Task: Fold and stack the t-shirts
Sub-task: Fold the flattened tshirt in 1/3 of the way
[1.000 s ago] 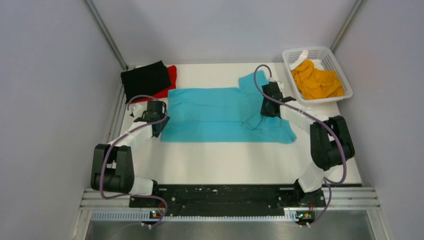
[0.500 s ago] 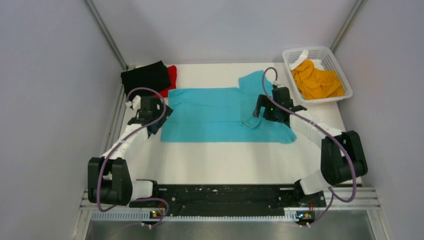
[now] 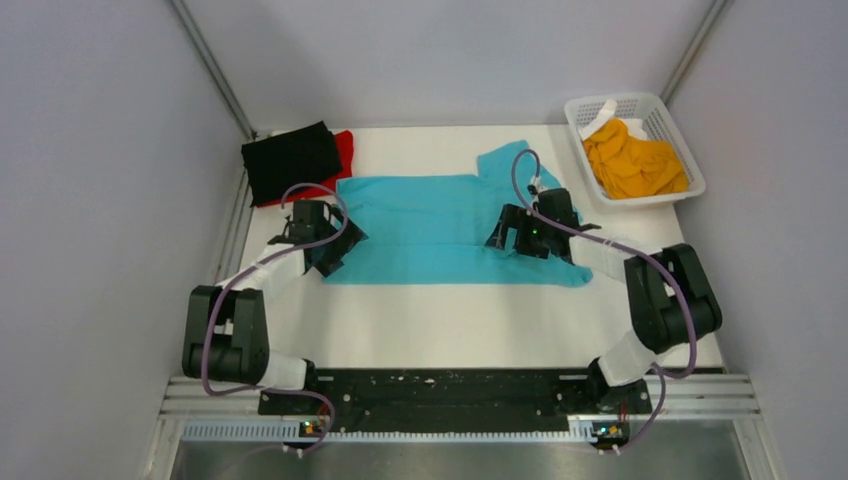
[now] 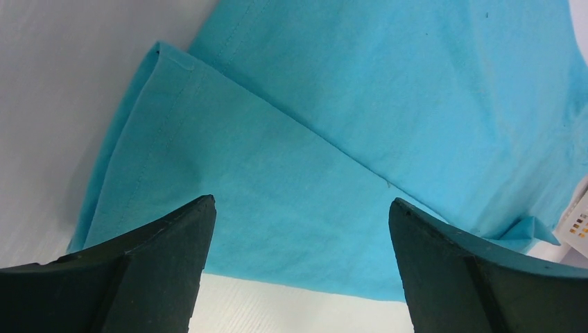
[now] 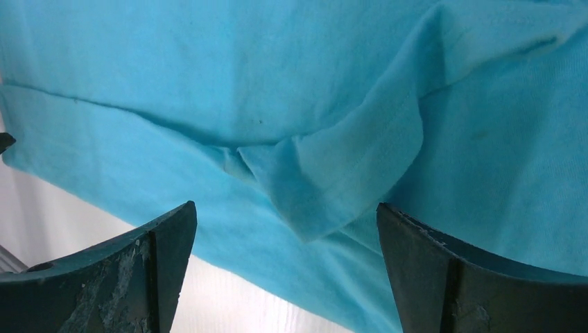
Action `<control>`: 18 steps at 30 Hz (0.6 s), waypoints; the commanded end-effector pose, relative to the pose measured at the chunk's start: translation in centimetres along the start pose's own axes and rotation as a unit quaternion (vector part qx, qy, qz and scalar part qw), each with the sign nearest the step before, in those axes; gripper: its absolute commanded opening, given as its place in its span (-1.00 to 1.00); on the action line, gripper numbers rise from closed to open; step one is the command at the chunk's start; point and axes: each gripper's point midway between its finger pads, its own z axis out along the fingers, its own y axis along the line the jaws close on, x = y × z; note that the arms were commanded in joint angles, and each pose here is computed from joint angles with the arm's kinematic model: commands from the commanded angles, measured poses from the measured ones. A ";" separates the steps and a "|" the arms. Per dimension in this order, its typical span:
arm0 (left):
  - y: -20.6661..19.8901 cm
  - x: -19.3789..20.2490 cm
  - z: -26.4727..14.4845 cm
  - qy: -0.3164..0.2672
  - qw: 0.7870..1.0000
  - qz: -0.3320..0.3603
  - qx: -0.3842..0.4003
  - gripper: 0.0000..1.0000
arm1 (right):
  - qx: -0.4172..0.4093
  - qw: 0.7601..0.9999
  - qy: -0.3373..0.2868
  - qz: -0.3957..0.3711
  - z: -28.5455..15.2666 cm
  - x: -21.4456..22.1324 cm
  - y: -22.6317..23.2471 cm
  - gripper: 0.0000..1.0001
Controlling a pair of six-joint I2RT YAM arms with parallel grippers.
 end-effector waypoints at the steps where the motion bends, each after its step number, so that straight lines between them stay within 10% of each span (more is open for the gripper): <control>1: -0.4 0.0 0.6 0.001 1.000 0.012 0.012 0.98 | -0.019 0.999 -0.032 -0.010 1.8 -3.4 1.5 0.97; 18: -0.7 -0.3 -0.6 -0.005 1.000 0.013 0.014 0.98 | -0.019 0.989 -0.106 0.098 7.1 -14.9 5.5 0.97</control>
